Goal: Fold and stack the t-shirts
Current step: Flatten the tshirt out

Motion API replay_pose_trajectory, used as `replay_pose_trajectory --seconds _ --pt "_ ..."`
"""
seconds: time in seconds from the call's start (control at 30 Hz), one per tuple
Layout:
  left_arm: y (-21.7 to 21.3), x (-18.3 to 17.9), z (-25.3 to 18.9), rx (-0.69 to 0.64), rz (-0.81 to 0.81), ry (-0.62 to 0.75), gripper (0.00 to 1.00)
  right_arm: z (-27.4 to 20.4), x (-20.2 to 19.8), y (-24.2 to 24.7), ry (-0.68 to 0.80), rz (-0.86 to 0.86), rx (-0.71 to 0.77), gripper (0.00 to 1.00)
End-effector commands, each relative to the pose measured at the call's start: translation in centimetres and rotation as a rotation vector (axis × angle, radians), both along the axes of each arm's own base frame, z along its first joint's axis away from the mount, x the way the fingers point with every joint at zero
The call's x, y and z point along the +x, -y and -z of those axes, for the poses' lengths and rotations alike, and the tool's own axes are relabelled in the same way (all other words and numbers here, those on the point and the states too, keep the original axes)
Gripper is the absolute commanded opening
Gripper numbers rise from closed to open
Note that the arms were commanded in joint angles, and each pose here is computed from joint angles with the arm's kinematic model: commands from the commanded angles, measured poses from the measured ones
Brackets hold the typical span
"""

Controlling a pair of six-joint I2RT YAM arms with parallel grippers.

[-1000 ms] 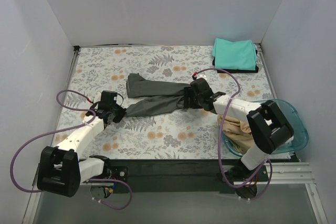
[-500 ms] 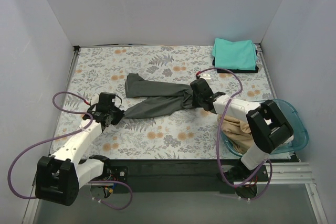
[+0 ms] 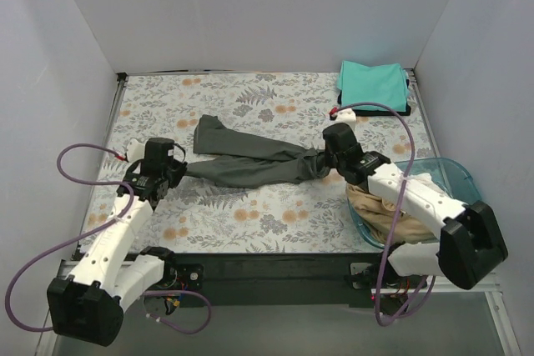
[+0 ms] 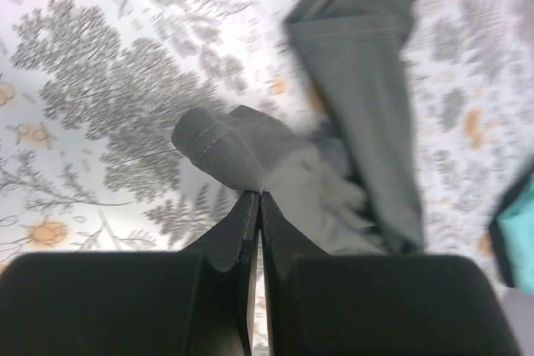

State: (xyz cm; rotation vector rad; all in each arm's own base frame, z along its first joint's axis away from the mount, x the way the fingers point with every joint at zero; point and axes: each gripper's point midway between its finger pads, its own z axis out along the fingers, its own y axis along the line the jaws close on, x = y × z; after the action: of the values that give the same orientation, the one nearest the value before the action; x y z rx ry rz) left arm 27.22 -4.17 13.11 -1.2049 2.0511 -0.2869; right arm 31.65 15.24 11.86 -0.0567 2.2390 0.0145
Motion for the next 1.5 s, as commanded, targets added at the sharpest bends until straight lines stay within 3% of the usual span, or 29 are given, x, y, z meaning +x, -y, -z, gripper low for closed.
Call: replay_pose_trajectory --seconds 0.0,0.23,0.5,0.7,0.8,0.93,1.03,1.17,1.27,1.3,1.33,1.47 --pt "-1.5 1.5 -7.6 0.014 -0.082 0.208 0.00 -8.9 1.3 -0.5 0.197 -0.048 0.078 0.01" --pt "-2.9 0.8 -21.7 -0.001 -0.122 0.561 0.00 -23.8 0.4 1.8 0.525 -0.018 0.175 0.01" --pt "-6.1 -5.4 -36.1 0.045 -0.193 0.907 0.00 -37.2 -3.7 6.8 0.822 0.042 0.204 0.01" --pt "-5.9 -7.3 -42.2 0.090 -0.138 1.062 0.00 -43.5 -7.1 7.3 0.965 -0.051 0.275 0.01" --pt "-5.7 -5.5 -43.0 0.125 -0.137 1.042 0.00 -45.0 -7.0 7.4 0.990 -0.053 0.250 0.01" --pt "-4.9 -0.5 -41.8 0.175 -0.124 0.968 0.00 -44.6 -4.4 6.4 0.962 -0.035 0.176 0.01" --pt "-4.4 2.9 -40.8 0.212 -0.117 0.920 0.00 -43.1 -0.9 4.8 0.919 -0.027 0.101 0.01" --pt "-3.3 11.2 -36.9 0.303 -0.081 0.761 0.00 -40.8 5.8 2.1 0.859 -0.062 0.046 0.01" --pt "-4.3 14.2 -39.3 0.319 -0.057 0.774 0.00 -41.8 9.9 -0.1 0.883 -0.167 0.082 0.01" --pt "-4.3 16.7 -37.7 0.319 -0.022 0.709 0.00 -42.0 10.6 -0.7 0.886 -0.196 0.089 0.01" --pt "-5.7 16.3 -41.3 0.311 -0.028 0.780 0.00 -44.4 10.6 -0.2 0.935 -0.184 0.106 0.01" --pt "-9.3 16.6 -42.7 0.334 -0.067 0.779 0.00 -45.4 11.8 -1.0 0.943 -0.220 0.161 0.01"
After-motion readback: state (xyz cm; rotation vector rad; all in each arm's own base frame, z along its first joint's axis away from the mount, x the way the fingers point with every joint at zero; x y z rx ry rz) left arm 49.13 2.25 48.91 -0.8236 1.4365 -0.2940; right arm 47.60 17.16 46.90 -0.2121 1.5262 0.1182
